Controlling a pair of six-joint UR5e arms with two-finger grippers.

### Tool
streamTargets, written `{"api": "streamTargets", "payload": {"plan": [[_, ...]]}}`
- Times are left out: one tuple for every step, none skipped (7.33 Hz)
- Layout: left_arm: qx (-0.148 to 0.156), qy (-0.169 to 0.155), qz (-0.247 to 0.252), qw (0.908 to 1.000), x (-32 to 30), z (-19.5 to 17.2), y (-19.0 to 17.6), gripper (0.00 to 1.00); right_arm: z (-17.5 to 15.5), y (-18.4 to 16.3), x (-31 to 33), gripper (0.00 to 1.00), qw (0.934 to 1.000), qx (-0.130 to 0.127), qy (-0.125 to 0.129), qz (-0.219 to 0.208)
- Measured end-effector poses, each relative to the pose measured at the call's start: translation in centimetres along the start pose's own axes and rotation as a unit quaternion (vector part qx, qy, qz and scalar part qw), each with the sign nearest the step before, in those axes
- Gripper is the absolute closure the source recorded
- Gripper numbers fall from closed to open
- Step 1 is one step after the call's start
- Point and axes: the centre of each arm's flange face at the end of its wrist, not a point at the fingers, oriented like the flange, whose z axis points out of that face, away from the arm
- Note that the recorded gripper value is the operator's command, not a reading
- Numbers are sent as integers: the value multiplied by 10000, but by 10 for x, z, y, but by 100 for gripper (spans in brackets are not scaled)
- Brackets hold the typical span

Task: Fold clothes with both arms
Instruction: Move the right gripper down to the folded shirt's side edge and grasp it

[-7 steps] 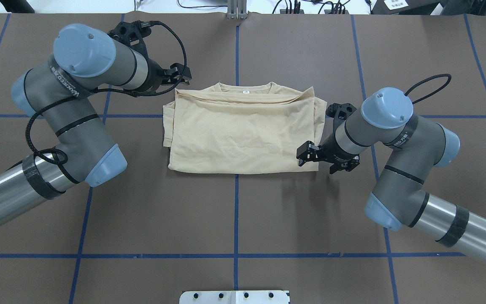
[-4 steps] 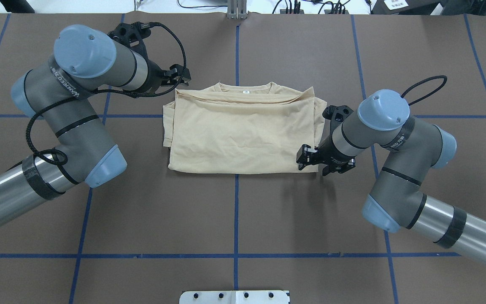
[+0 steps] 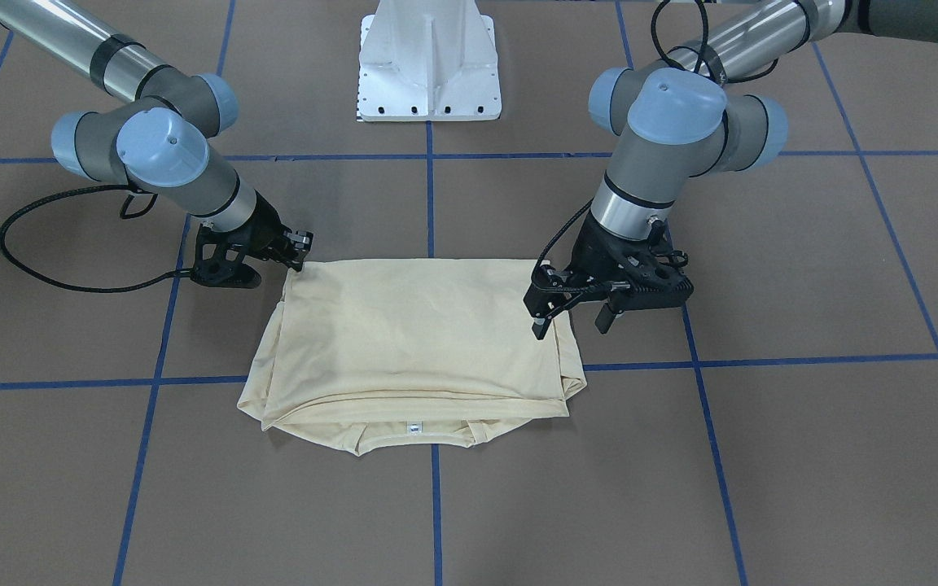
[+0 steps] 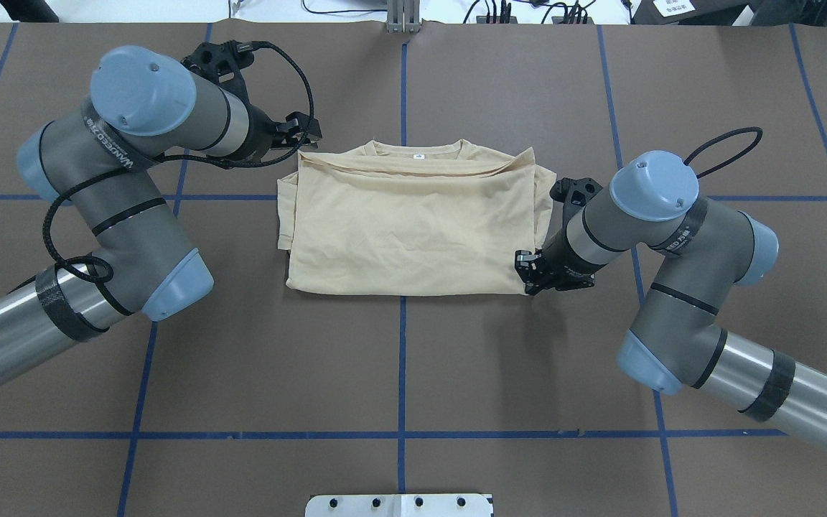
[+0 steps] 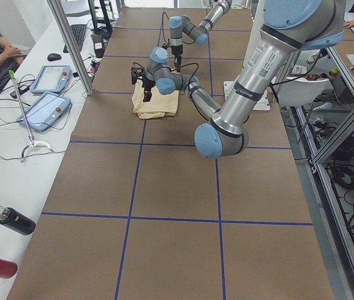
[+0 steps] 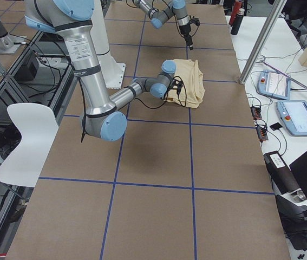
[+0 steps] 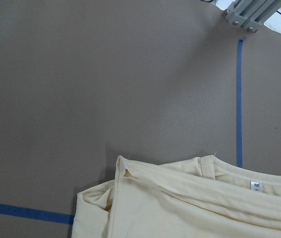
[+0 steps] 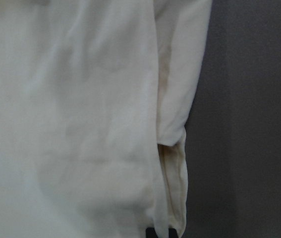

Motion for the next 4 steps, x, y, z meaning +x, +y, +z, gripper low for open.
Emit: {"api": "streamTargets", "payload": {"plan": [[1,-6,-1,10000,0,0,0,1,-5,0,-1,100,10000,10,-34,-17],[1,-7,-2,10000,-1,1,0,1,-13,6,-1,100,9999,0,-102,-61],[3,-8,-2,10000,-1,0,0,1,-23,16,6,100,9999,-36,-117,-79],[6,-10,-2,10000,-1,0,0,1,-32,29,15,100,9999,-90,-51,-55]]}}
